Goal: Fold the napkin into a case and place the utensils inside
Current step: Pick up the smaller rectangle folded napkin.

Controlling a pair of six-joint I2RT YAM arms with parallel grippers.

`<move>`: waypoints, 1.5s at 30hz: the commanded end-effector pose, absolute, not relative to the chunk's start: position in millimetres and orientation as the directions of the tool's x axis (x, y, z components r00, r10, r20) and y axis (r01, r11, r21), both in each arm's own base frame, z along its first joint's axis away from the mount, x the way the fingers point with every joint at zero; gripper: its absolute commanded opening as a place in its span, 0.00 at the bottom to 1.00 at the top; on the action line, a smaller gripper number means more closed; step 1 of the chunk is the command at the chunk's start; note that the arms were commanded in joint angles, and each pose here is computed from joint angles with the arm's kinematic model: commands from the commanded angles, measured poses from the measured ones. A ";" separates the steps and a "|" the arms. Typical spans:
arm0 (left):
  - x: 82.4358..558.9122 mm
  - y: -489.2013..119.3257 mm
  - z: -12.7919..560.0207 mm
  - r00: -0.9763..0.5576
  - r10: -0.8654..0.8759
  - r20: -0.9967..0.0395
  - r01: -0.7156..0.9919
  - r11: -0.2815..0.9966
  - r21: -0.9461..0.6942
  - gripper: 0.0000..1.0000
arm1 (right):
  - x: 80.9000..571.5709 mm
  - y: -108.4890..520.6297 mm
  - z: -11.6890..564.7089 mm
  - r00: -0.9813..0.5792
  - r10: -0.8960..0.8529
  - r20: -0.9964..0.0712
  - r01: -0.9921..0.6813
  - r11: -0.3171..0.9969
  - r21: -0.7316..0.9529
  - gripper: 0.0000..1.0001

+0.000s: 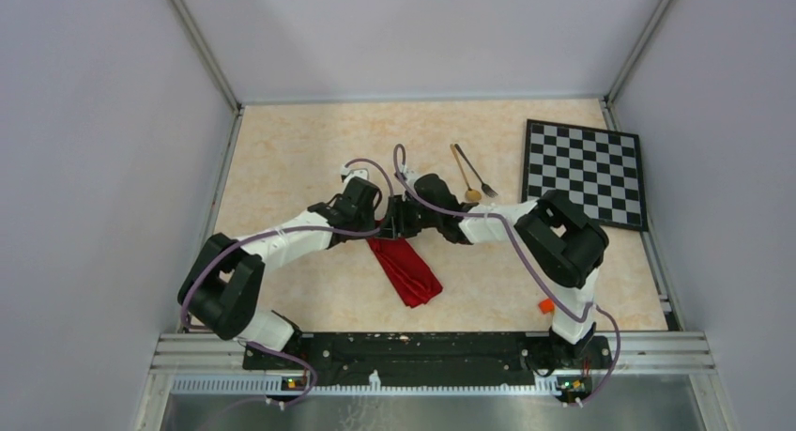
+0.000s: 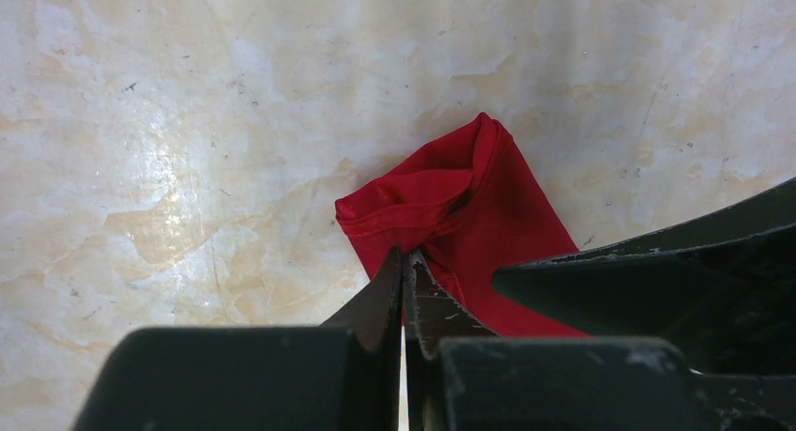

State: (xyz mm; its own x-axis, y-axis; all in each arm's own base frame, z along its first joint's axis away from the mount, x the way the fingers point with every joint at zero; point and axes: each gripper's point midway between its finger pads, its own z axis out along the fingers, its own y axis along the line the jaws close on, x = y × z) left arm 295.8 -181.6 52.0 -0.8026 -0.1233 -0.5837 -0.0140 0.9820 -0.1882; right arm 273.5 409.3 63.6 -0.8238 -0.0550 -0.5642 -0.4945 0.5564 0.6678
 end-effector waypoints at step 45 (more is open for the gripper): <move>289.0 -194.2 65.8 -0.831 -0.195 -0.521 0.010 0.931 -0.364 0.00 | 285.3 414.4 60.6 -0.848 -0.054 -0.527 -0.483 0.486 0.728 0.22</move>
